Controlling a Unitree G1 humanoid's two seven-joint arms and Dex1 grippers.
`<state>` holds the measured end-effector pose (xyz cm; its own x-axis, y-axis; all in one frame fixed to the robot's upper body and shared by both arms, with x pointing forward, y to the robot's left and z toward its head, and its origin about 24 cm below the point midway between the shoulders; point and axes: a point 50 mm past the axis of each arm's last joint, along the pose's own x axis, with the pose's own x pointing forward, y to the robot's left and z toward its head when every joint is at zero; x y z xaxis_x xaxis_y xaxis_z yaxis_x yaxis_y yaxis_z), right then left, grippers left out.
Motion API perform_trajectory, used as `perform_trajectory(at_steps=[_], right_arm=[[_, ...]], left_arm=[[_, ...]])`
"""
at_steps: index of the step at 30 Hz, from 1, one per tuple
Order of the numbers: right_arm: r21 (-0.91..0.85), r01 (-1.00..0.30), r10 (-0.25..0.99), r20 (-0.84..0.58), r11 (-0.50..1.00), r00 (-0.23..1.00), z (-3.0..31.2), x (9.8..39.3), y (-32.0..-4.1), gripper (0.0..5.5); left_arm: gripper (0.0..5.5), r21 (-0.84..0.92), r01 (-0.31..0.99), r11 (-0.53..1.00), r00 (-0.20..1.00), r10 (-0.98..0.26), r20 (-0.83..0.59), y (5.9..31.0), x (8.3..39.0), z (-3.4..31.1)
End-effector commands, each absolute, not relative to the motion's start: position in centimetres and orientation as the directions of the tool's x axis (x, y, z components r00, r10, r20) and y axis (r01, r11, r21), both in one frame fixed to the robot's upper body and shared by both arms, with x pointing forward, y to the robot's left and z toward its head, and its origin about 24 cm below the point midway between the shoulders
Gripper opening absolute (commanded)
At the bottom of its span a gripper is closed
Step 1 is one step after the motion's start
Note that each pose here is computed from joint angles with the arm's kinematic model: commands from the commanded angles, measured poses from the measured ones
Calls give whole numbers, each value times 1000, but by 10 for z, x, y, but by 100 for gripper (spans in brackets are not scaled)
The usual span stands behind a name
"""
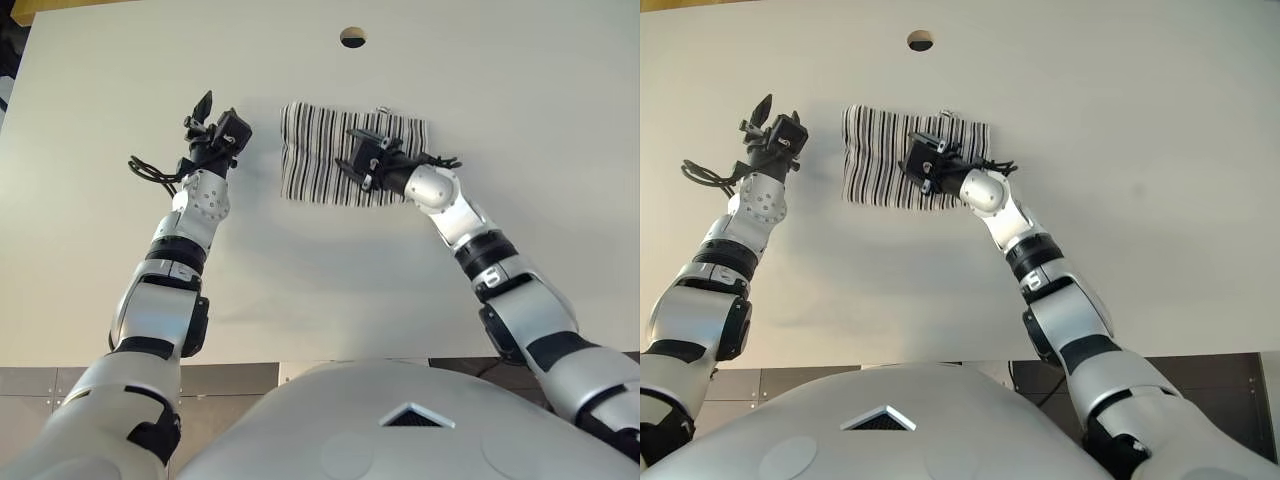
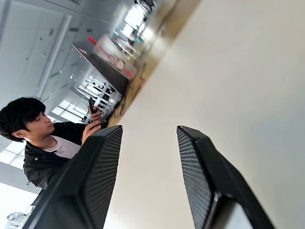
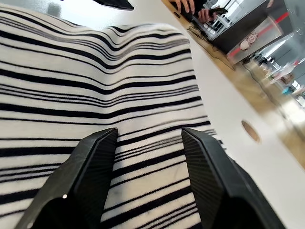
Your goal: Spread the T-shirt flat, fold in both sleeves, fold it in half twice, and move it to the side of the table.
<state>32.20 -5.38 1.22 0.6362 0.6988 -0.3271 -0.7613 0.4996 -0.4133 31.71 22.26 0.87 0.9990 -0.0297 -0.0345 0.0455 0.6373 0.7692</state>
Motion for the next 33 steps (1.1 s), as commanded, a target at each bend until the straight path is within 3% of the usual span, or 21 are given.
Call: perform_trajectory(at_steps=[1,3,5,9,11,16,19,21,22,25,30,33], right_arm=[[-152,-615,477,-499,774,724,-24,324,-99,248],[-12,-409,350,-498,912,793,-27,327,-131,248],[-3,-86,75,-466,996,882,-22,331,-186,248],[39,408,-347,-458,912,818,-16,315,-272,248],[43,517,-442,-461,855,769,-18,301,-297,248],[45,615,-559,-369,787,743,-11,287,-324,248],[11,629,-620,-159,777,769,14,293,-329,248],[-40,568,-559,135,822,818,49,308,-309,248],[-70,492,-451,303,868,839,70,314,-281,248],[-202,329,-176,538,922,825,96,308,-208,248],[-297,97,108,604,950,789,103,287,-117,248],[-355,50,157,530,933,833,80,280,-106,248]], left_arm=[[212,652,-96,752,993,29,113,218,311,19],[212,553,-103,826,985,9,171,208,307,24],[212,463,-124,877,981,37,193,202,306,25],[212,298,-179,938,976,131,174,193,301,14],[212,190,-180,965,972,145,184,178,297,10],[212,135,-127,983,942,78,326,150,288,23],[212,133,-89,987,916,29,400,131,287,37],[212,119,-73,990,898,13,439,122,289,46],[212,126,-63,990,878,-5,478,115,289,54],[212,132,-28,991,818,-53,572,95,285,72],[212,98,22,995,774,-79,629,77,277,86],[212,93,0,996,831,-51,553,76,278,65]])
